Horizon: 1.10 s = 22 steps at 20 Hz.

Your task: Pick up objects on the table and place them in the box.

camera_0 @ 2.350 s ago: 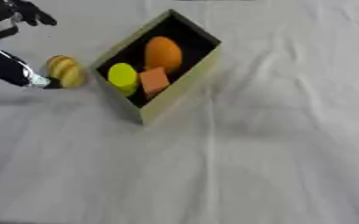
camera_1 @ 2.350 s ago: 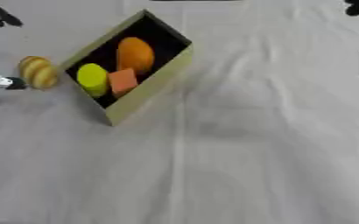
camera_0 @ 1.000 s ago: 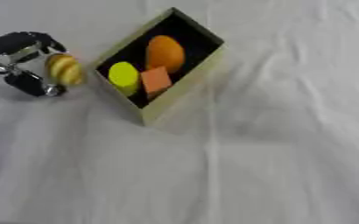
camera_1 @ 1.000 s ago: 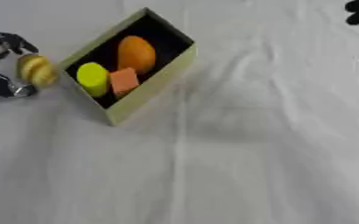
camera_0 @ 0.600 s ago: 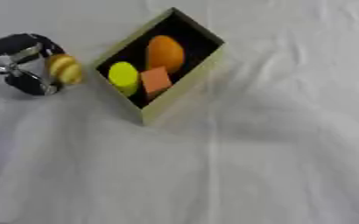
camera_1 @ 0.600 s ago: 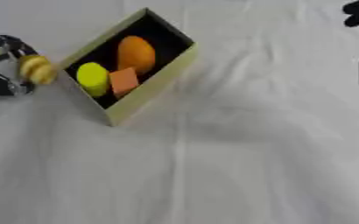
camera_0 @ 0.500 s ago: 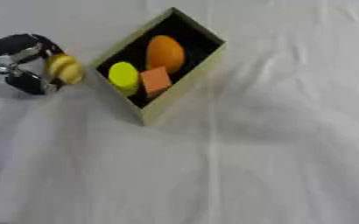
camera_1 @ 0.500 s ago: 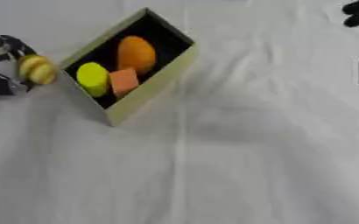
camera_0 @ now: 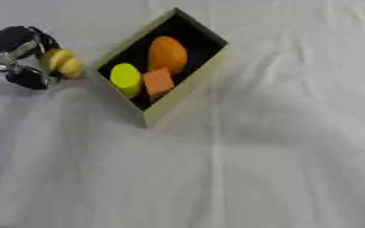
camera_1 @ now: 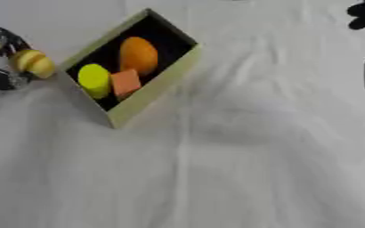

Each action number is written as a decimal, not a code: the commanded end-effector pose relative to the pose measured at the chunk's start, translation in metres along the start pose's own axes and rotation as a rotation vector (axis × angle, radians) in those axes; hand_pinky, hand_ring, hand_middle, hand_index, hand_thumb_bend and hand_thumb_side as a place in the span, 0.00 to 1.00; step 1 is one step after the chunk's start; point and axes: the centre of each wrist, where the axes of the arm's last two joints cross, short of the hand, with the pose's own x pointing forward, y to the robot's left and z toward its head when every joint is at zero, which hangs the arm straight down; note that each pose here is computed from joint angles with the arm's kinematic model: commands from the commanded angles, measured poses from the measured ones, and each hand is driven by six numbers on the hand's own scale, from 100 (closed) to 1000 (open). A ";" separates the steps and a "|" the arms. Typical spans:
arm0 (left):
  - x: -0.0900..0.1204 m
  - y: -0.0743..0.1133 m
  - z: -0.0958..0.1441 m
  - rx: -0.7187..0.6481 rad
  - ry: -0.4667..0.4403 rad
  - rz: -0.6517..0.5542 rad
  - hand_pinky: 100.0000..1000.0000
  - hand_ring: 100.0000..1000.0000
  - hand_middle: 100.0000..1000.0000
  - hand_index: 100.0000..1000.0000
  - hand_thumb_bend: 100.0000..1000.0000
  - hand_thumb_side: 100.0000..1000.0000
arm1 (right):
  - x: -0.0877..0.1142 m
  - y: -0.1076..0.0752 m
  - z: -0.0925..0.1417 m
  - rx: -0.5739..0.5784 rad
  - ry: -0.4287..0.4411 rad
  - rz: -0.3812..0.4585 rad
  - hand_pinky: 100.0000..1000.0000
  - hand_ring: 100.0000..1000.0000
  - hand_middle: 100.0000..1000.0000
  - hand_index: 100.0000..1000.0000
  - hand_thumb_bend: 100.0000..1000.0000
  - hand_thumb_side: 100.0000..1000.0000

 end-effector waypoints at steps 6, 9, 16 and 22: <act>0.020 0.064 0.010 0.261 -0.045 -0.074 0.60 0.50 0.41 0.52 0.07 0.00 | 0.004 -0.008 -0.005 -0.003 -0.024 0.025 0.92 0.79 0.63 0.79 0.00 0.32; 0.040 0.081 0.010 0.293 -0.106 -0.074 0.59 0.50 0.41 0.52 0.07 0.00 | 0.004 -0.010 -0.006 -0.009 -0.032 0.024 0.92 0.79 0.63 0.79 0.00 0.32; 0.097 0.104 -0.007 0.290 -0.298 -0.021 0.60 0.51 0.43 0.55 0.06 0.00 | 0.004 -0.010 -0.010 -0.008 -0.042 0.013 0.92 0.79 0.63 0.79 0.00 0.31; 0.130 0.099 -0.030 0.234 -0.380 0.056 0.59 0.51 0.43 0.54 0.03 0.00 | 0.004 -0.010 -0.013 -0.005 -0.051 0.004 0.92 0.79 0.62 0.79 0.00 0.31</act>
